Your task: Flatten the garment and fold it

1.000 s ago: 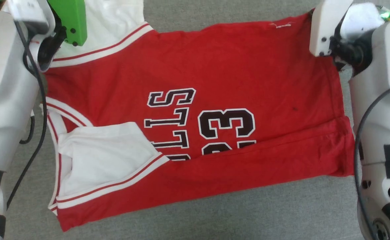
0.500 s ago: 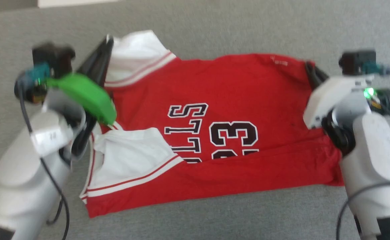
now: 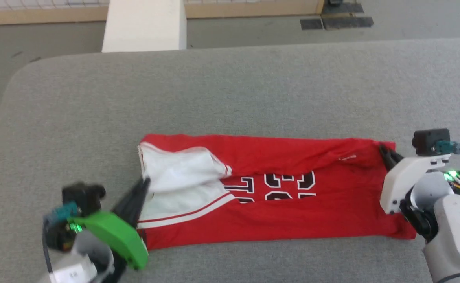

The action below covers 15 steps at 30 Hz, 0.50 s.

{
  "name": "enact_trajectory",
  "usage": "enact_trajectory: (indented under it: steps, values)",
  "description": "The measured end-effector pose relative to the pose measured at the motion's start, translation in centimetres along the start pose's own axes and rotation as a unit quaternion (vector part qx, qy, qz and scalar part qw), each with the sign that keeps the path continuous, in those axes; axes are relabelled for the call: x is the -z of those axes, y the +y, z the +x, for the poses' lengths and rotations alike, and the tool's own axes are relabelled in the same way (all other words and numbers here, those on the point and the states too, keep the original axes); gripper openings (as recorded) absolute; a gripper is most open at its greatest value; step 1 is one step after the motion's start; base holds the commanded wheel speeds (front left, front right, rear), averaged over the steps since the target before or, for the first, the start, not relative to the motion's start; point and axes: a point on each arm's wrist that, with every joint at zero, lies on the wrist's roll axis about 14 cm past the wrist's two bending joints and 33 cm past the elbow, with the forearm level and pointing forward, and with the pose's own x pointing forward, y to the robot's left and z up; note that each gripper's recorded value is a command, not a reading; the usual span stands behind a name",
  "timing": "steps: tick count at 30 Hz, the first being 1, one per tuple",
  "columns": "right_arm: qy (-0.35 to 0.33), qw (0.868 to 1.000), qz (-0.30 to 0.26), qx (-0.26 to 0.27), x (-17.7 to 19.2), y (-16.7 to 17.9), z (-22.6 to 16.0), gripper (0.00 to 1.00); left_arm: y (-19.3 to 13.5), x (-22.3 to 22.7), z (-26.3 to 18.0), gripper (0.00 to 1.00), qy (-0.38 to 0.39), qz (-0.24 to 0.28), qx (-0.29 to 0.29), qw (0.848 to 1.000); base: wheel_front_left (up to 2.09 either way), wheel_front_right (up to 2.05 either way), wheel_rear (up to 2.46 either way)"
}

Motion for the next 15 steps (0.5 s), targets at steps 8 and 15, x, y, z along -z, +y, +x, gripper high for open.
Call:
enact_trajectory:
  steps: [8,15]
  values:
    - [0.114,0.992,-0.049,0.0,4.3,-0.6,-1.2,0.0,-1.4,6.6,-3.1,0.0,0.094,-0.045,0.01,0.995,0.0,0.0,0.0]
    - [0.157,0.986,-0.063,0.008,5.7,-1.4,-1.4,0.0,-0.3,9.8,-3.9,0.0,0.135,-0.046,-0.011,0.99,0.0,0.0,0.0]
